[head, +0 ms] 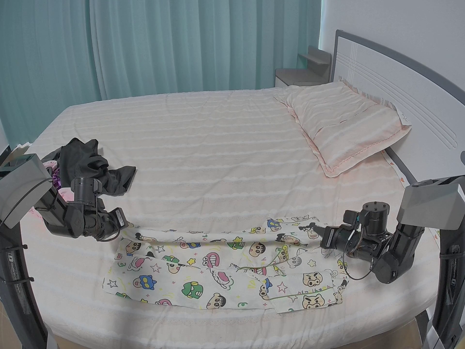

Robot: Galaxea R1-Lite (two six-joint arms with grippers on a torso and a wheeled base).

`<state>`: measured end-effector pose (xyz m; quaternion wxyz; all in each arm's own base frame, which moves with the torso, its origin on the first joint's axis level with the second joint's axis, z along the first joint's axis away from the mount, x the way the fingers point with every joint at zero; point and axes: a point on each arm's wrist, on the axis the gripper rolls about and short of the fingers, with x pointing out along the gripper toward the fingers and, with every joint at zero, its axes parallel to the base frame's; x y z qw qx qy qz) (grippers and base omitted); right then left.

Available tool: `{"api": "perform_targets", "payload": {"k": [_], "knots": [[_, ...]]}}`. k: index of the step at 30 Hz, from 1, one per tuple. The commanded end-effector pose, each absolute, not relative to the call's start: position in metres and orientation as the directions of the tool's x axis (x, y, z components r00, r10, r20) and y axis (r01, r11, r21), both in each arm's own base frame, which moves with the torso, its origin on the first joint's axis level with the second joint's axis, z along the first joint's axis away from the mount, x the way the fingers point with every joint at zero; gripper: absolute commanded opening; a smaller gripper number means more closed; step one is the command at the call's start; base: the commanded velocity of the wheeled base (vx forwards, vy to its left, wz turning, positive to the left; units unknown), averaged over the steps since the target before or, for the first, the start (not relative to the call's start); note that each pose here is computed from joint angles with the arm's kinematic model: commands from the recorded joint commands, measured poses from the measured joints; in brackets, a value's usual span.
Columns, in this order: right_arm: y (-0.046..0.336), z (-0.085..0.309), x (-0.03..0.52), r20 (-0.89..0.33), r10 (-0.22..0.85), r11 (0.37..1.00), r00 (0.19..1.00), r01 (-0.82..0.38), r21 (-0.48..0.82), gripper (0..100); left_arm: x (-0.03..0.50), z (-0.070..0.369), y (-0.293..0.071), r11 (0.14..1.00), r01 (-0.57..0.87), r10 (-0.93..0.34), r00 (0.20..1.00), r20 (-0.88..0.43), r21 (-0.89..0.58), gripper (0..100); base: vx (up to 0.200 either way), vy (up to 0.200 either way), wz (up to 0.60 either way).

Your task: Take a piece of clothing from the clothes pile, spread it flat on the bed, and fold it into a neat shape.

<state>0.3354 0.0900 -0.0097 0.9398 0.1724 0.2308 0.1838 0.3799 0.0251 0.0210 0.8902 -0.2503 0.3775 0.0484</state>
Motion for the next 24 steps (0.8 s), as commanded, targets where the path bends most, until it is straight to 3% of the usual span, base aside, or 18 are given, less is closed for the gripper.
{"api": "perform_targets", "payload": {"k": [1,19,20,24], "knots": [[0.09,-0.025,0.316,-0.437,0.438,0.879,0.786,-0.272,0.392,0,0.365,0.009,0.023,0.884,-0.27,-0.108,0.675,-0.73,-0.381,0,0.0,0.0,0.0],[0.088,-0.053,0.286,-0.507,0.445,0.886,0.738,-0.282,0.367,0,0.341,-0.02,0.021,0.913,-0.248,-0.115,0.604,-0.789,-0.323,0,0.0,0.0,0.0],[0.088,-0.053,0.285,-0.505,0.444,0.886,0.74,-0.28,0.37,100,0.34,-0.021,0.02,0.912,-0.25,-0.117,0.6,-0.791,-0.325,100,0.0,0.0,0.0],[0.082,-0.044,0.285,-0.486,0.432,0.888,0.76,-0.265,0.376,100,0.336,-0.02,0.022,0.906,-0.263,-0.118,0.594,-0.796,-0.331,100,0.0,0.0,0.0]]}}
